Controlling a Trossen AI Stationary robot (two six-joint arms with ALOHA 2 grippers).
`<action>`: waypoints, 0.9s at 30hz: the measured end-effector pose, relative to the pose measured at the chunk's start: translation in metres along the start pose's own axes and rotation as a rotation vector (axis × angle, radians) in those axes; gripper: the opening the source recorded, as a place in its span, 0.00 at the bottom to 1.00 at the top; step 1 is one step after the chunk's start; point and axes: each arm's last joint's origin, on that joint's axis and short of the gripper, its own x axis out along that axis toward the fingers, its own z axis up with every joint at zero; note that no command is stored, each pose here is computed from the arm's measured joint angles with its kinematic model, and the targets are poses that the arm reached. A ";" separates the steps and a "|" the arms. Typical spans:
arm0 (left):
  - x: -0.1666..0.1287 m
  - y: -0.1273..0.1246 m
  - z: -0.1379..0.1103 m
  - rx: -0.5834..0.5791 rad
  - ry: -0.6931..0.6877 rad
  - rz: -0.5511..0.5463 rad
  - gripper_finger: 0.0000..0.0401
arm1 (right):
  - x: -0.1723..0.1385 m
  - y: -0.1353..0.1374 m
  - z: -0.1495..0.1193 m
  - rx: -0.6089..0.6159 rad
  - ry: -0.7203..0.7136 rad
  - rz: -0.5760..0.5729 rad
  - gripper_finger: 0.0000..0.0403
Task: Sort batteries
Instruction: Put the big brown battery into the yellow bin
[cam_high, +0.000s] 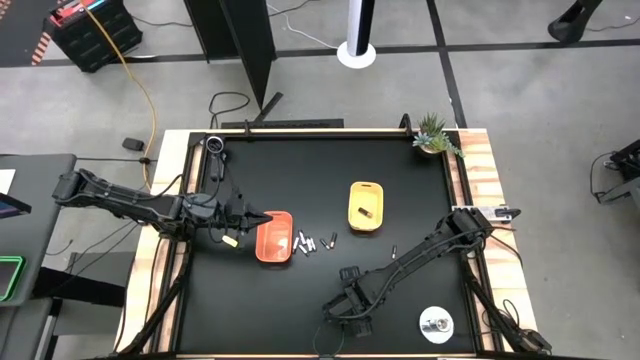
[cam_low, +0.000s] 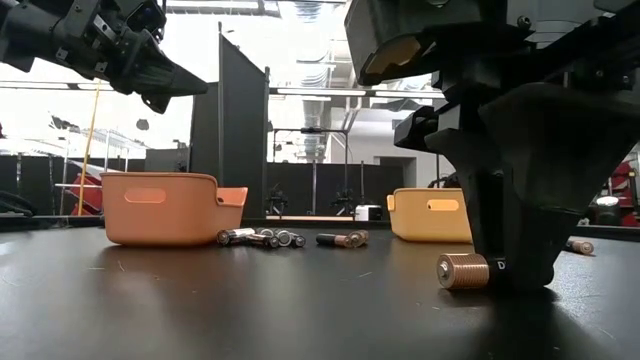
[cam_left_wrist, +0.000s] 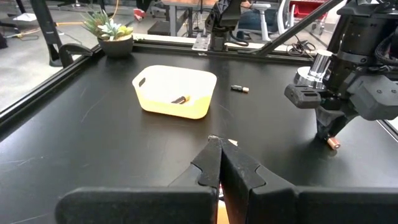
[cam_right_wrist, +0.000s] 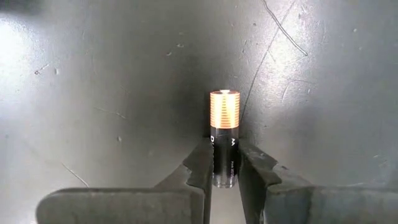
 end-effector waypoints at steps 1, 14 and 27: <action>0.000 0.000 0.000 0.000 0.000 0.000 0.00 | 0.000 0.000 0.000 0.000 0.000 0.000 0.18; 0.000 0.000 0.000 0.001 0.003 0.000 0.00 | -0.011 -0.008 0.011 -0.004 -0.007 -0.029 0.17; 0.000 0.000 -0.001 0.001 0.012 0.001 0.00 | -0.011 -0.032 0.017 -0.009 -0.001 -0.049 0.17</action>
